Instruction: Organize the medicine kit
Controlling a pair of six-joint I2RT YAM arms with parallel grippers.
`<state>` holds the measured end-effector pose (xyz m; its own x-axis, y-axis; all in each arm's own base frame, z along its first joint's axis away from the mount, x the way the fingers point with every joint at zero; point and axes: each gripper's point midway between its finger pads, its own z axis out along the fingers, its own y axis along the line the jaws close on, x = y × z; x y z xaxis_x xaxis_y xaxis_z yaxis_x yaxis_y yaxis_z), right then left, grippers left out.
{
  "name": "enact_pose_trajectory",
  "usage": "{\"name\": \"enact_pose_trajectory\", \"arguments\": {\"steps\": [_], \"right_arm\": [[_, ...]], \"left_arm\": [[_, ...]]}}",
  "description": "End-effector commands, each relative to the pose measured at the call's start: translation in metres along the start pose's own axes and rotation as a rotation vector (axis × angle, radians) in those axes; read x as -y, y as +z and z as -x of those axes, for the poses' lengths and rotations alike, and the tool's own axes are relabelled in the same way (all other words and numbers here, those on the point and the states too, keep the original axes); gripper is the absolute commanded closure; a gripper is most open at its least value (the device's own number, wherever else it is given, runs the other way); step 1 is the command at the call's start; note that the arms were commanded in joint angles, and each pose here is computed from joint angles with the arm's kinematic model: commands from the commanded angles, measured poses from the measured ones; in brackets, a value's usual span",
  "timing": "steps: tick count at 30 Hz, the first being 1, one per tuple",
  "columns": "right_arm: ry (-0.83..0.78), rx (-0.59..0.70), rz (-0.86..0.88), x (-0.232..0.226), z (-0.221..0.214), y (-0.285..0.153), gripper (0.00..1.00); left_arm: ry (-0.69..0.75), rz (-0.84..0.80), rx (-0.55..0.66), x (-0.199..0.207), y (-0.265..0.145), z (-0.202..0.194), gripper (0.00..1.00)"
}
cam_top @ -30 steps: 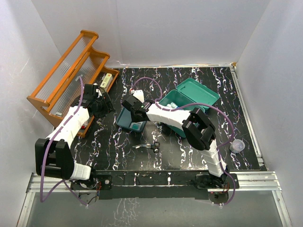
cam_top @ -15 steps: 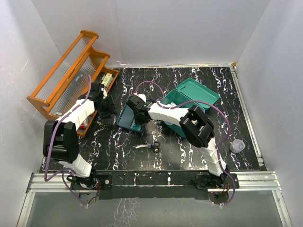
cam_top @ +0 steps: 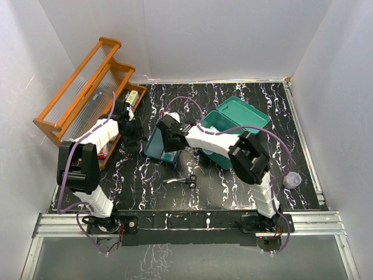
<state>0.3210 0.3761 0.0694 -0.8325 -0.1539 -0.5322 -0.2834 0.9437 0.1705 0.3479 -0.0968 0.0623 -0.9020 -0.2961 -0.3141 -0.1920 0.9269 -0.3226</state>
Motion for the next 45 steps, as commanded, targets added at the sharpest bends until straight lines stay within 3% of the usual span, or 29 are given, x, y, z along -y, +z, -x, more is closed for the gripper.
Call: {"name": "enact_pose_trajectory", "arguments": {"steps": [1, 13, 20, 24, 31, 33, 39, 45], "right_arm": [[-0.053, 0.171, 0.123, -0.015, 0.029, -0.055, 0.54], [-0.228, 0.106, 0.108, 0.008, -0.053, -0.079, 0.32], [-0.286, 0.039, 0.098, 0.015, -0.075, -0.067, 0.29], [-0.371, 0.021, 0.138, 0.013, -0.081, -0.068, 0.34], [-0.454, -0.008, 0.134, 0.019, -0.087, -0.068, 0.59], [-0.474, -0.036, 0.127, 0.022, -0.093, -0.063, 0.62], [-0.521, -0.079, 0.145, 0.018, -0.096, -0.060, 0.62], [-0.636, -0.215, 0.206, 0.029, -0.130, -0.063, 0.49]], "left_arm": [[0.017, -0.027, 0.024, 0.009, -0.011, 0.012, 0.45], [0.039, -0.021, 0.106, 0.008, -0.028, 0.021, 0.39], [0.037, -0.022, 0.124, 0.011, -0.035, 0.025, 0.38], [0.030, -0.043, 0.170, 0.016, -0.043, 0.031, 0.37], [0.017, -0.024, 0.207, 0.011, -0.048, 0.033, 0.37], [0.010, -0.025, 0.218, 0.010, -0.049, 0.032, 0.36], [-0.018, -0.028, 0.203, 0.009, -0.046, 0.024, 0.36], [-0.025, -0.031, 0.200, 0.008, -0.045, 0.021, 0.36]]}}
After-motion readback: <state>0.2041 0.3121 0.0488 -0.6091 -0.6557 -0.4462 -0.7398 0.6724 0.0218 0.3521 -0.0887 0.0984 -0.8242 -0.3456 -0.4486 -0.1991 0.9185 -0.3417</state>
